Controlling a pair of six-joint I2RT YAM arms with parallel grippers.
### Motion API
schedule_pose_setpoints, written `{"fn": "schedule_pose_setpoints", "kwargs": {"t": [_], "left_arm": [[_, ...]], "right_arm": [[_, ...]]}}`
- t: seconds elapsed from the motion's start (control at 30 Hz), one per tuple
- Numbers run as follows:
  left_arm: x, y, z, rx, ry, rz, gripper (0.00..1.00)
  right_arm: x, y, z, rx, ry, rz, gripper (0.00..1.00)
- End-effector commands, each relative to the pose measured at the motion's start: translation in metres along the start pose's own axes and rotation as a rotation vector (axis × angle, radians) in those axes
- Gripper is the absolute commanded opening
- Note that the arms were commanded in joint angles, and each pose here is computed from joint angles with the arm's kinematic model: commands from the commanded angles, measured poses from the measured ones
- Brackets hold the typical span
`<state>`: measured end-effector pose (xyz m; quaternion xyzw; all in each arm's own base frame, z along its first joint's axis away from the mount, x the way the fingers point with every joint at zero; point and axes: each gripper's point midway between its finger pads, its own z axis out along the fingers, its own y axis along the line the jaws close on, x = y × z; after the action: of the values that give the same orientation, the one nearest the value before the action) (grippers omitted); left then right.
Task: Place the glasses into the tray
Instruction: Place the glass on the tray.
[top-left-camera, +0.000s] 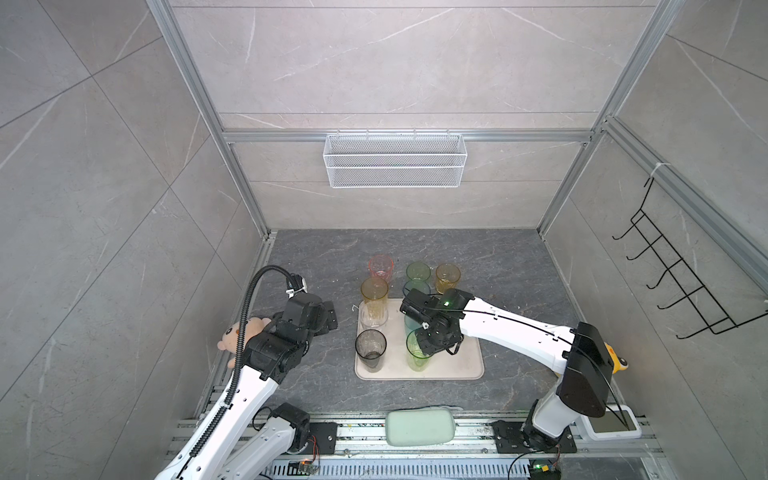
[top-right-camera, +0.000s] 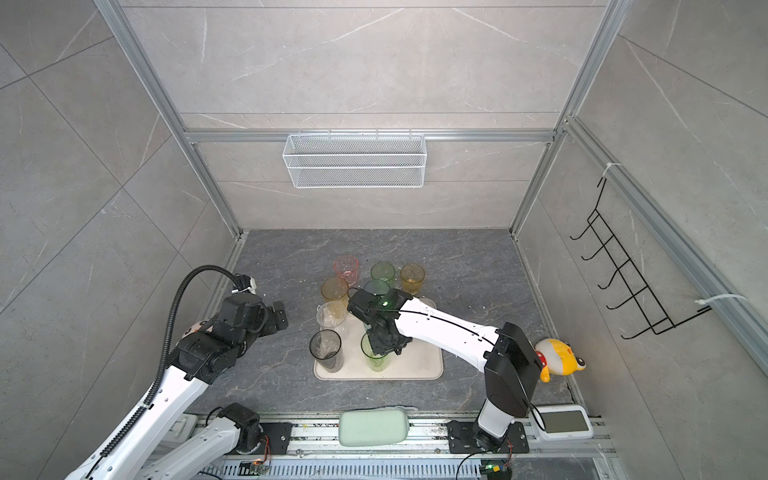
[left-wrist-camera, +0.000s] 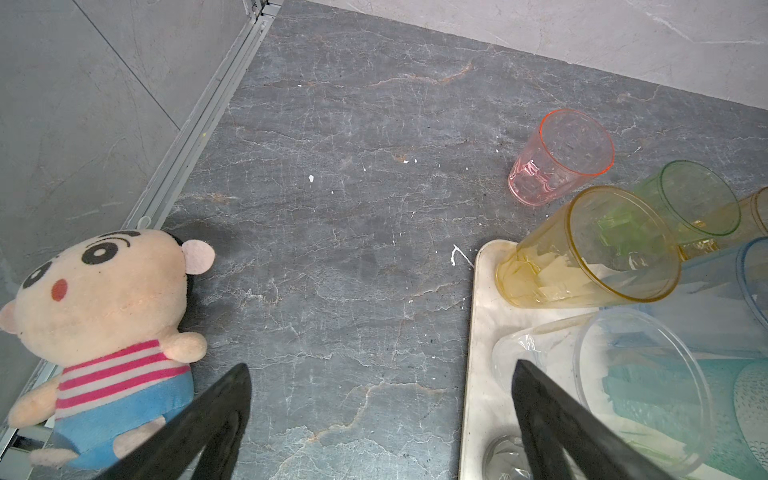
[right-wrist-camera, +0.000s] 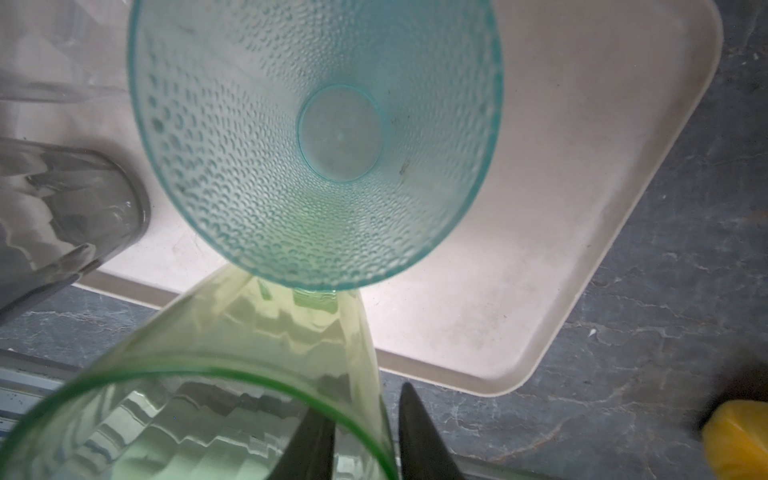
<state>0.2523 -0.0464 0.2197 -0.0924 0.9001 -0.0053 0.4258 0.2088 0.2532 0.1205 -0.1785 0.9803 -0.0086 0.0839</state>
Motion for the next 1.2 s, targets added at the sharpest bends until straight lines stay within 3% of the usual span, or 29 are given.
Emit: {"fn": "schedule_pose_setpoints", "kwargs": {"t": [0.0, 0.33, 0.63, 0.9, 1.17], "left_arm": [[-0.004, 0.002, -0.001, -0.009, -0.020, -0.025, 0.98], [-0.004, 0.003, -0.003, -0.009, -0.023, -0.027, 0.98], [-0.006, 0.004, -0.004, -0.011, -0.031, -0.028, 0.98], [-0.005, 0.005, -0.004, -0.013, -0.031, -0.028, 0.98], [-0.005, 0.006, -0.006, -0.017, -0.030, -0.029, 0.98]], "right_arm": [[-0.002, -0.001, -0.008, -0.009, -0.014, 0.013, 0.33], [-0.014, -0.012, -0.038, 0.019, -0.092, -0.011, 0.41], [-0.032, -0.022, -0.088, 0.020, -0.232, -0.051, 0.45], [-0.073, -0.032, -0.133, 0.067, -0.404, -0.066, 0.49], [-0.136, -0.023, -0.155, 0.075, -0.530, -0.061, 0.49]]}}
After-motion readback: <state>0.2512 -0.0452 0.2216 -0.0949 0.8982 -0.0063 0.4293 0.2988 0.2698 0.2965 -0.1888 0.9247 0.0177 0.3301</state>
